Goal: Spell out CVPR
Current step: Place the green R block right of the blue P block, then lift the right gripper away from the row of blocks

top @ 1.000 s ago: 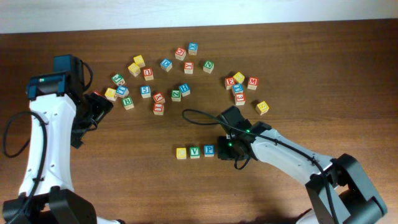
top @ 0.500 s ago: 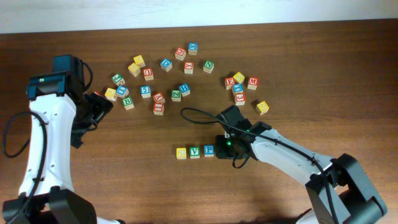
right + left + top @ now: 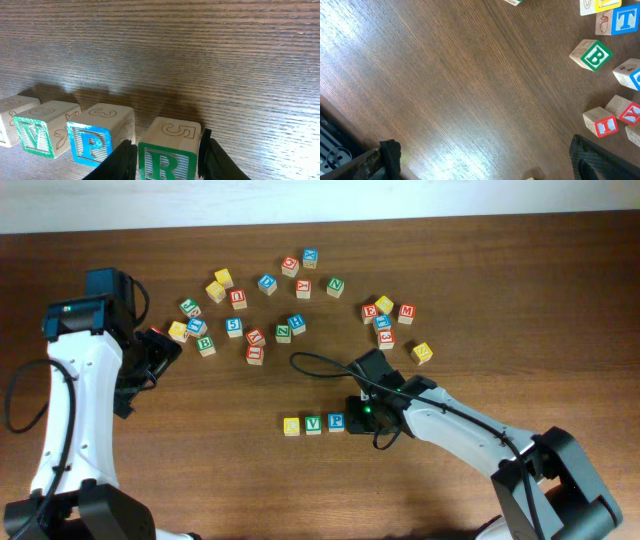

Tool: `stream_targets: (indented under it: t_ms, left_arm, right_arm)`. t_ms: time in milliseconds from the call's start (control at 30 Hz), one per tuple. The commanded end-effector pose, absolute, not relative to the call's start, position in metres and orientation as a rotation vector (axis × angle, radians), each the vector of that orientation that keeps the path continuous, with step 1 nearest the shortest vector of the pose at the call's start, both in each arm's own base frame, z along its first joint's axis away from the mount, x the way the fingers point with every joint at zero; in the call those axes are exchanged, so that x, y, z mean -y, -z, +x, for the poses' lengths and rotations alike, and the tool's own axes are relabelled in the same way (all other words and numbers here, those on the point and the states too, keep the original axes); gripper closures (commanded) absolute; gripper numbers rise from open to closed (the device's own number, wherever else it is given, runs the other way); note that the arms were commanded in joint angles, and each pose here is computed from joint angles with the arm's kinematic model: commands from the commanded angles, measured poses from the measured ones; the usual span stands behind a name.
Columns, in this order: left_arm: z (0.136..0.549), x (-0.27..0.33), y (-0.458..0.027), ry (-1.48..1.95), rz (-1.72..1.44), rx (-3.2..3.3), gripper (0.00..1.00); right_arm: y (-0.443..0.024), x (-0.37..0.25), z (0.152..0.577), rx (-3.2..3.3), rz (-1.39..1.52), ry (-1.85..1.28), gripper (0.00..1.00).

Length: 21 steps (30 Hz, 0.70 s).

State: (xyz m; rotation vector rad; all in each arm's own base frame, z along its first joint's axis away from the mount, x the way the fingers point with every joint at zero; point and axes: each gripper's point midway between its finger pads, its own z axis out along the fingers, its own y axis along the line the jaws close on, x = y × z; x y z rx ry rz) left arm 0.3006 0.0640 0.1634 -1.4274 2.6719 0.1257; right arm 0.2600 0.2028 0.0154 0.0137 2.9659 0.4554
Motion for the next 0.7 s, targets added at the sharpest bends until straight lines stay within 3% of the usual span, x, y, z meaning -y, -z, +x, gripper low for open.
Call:
stream_targets:
  t_ms: [0,367,533,667]
  left_arm:
    - [0.299,-0.067,-0.163,-0.133,-1.45,-2.661,0.01]
    - [0.299,-0.067,-0.163,-0.133,-1.45,-2.661,0.01]
    - [0.299,-0.067,-0.163,-0.133,-1.45,-2.661,0.01]
    - [0.299,-0.067,-0.163,-0.133,-1.45,-2.661,0.01]
  right_arm:
    - [-0.016,-0.206,0.26,-2.97,0.015,-0.468,0.67]
    - [-0.051,-0.21,0.272,-2.971,0.012,-0.435,0.66]
    - [-0.118,-0.185,0.286,-2.918,0.042,-0.215,0.67]
    - [-0.21,-0.155,0.28,-2.84,0.066,-0.07,0.67]
